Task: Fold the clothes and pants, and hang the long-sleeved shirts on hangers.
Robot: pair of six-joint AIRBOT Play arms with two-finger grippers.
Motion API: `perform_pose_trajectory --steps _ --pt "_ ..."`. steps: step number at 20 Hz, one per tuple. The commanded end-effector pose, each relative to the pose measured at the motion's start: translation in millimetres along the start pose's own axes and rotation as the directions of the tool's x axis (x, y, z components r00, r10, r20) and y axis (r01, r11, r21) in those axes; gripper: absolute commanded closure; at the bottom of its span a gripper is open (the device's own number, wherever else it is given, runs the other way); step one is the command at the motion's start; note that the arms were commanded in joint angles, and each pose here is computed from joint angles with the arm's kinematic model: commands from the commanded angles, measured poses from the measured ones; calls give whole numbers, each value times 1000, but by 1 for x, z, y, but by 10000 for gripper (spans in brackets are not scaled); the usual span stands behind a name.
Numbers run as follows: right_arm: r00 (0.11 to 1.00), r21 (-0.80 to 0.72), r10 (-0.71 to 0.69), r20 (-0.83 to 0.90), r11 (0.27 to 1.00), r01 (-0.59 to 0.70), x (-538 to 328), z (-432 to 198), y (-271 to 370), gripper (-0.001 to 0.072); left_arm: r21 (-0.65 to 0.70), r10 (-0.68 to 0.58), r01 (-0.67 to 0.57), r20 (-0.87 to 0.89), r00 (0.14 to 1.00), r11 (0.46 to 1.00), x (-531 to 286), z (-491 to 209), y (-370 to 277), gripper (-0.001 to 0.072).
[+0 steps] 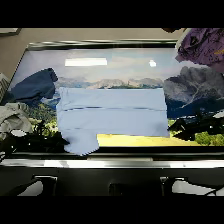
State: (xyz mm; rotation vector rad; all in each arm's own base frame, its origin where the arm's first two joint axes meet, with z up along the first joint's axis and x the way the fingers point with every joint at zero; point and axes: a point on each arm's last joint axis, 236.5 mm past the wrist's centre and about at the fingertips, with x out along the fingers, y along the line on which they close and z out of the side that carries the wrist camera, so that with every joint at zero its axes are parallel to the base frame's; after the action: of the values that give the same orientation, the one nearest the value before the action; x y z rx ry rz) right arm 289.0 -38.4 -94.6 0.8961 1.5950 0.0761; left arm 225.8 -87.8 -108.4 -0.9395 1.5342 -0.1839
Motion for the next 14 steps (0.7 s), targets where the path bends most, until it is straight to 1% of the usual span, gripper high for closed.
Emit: perform_pose_trajectory --steps 1,3,4,5,6,8,10,11,14 --pt "1000 -3 -9 -13 1000 9 12 2 -7 169 -7 1 -1 -3 1000 1000 0 -1 0 691" --pt "1000 -26 -26 -11 999 26 23 1 -4 172 -7 1 -1 -3 1000 1000 0 -1 0 691" --pt "999 -48 -38 -13 998 37 29 1 1 192 -7 1 -1 -3 1000 1000 0 -1 0 691" --pt "999 -72 -49 -18 996 48 33 0 5 265 -8 1 -1 -3 1000 1000 0 -1 0 691" --pt "998 -85 -54 -21 995 52 36 -1 8 408 -10 1 -1 -3 1000 1000 0 -1 0 691" --pt "999 -86 -46 -25 995 44 35 -2 11 619 -15 -4 4 5 1000 1000 -3 2 0 692" --pt "998 -100 -50 -39 994 46 29 -9 14 673 2 -10 10 6 1000 1000 -15 6 -4 692" --pt "997 -102 -60 -42 993 55 24 -14 15 674 4 14 -14 4 1000 1000 -24 6 -3 693" --pt "988 -97 -145 -53 985 140 -1 -35 9 674 -43 184 -182 33 982 982 -63 -4 19 694"
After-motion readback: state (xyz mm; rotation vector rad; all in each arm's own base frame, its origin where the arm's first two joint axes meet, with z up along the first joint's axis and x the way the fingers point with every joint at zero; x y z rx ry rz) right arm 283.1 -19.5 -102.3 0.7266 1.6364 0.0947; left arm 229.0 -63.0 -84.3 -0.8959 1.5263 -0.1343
